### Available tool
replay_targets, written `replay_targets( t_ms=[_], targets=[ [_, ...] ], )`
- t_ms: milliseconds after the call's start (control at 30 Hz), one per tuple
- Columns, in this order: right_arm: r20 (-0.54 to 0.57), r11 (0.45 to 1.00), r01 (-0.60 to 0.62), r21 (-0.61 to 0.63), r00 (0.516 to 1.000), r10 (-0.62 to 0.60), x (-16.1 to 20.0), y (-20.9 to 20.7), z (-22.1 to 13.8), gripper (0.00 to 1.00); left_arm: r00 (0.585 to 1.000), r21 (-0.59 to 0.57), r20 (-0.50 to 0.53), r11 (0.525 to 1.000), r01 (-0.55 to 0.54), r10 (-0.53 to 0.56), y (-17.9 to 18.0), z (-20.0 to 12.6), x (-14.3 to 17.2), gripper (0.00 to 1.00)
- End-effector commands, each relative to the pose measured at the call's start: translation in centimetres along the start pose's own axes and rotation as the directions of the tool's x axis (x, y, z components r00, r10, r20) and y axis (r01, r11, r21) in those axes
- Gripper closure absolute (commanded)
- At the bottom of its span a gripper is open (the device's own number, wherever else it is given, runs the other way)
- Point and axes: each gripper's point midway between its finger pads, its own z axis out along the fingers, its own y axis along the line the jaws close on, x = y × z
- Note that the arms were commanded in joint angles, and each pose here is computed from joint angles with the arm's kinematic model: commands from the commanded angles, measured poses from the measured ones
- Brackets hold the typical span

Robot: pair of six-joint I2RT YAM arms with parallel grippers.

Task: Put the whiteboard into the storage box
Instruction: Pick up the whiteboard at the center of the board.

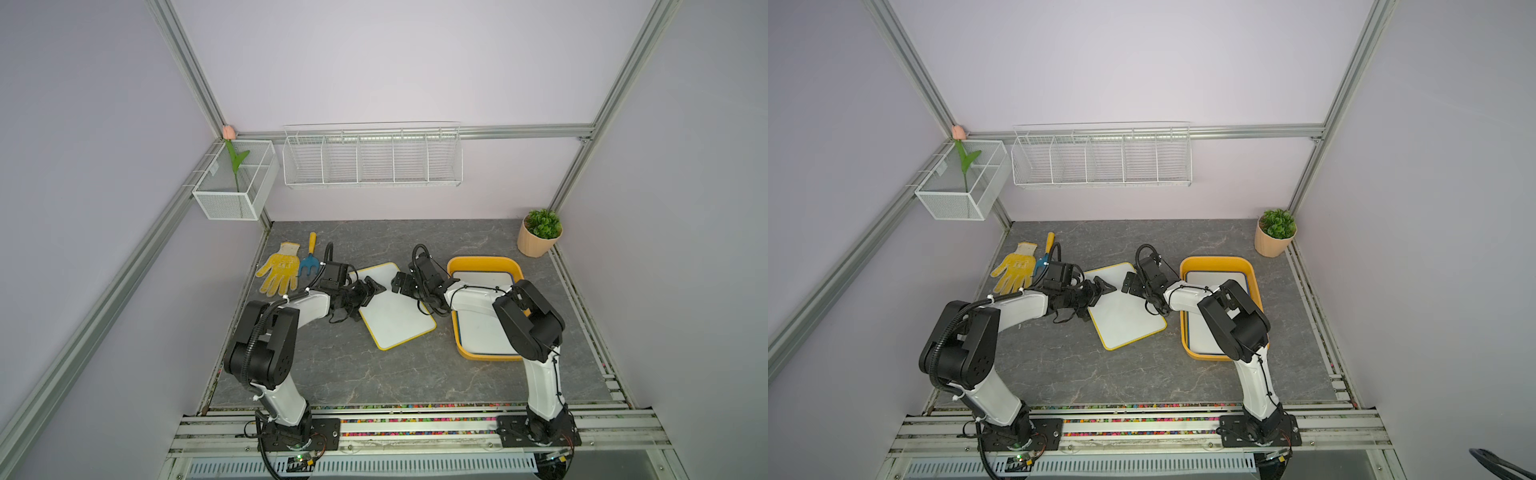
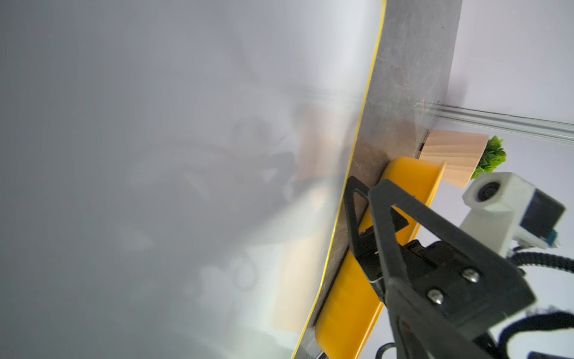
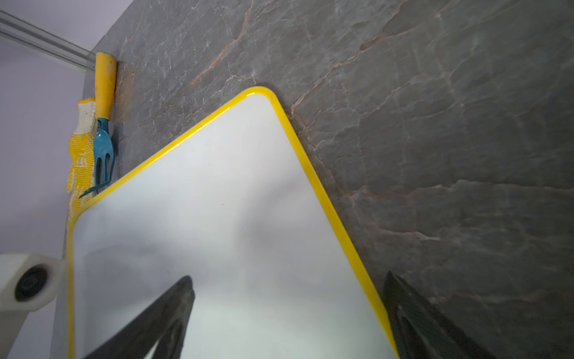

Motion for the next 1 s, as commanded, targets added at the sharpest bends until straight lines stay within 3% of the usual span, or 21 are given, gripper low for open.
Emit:
replay_targets(
  t_ms=[0, 967],
  targets=[
    [-0.251, 0.984, -0.068, 0.163, 0.962, 0.108, 8.0, -6.0, 1.1, 0.03, 0.997, 0.043, 0.058, 0.998, -0.052, 0.049, -2.0, -1.2, -0.8, 0.08],
    [-0.236, 0.971, -0.128, 0.201, 0.956, 0.175, 8.1, -7.5, 1.0, 0.03, 0.992, 0.067, 0.109, 0.996, -0.066, 0.058, -3.0, -3.3, -0.6, 0.17]
  ],
)
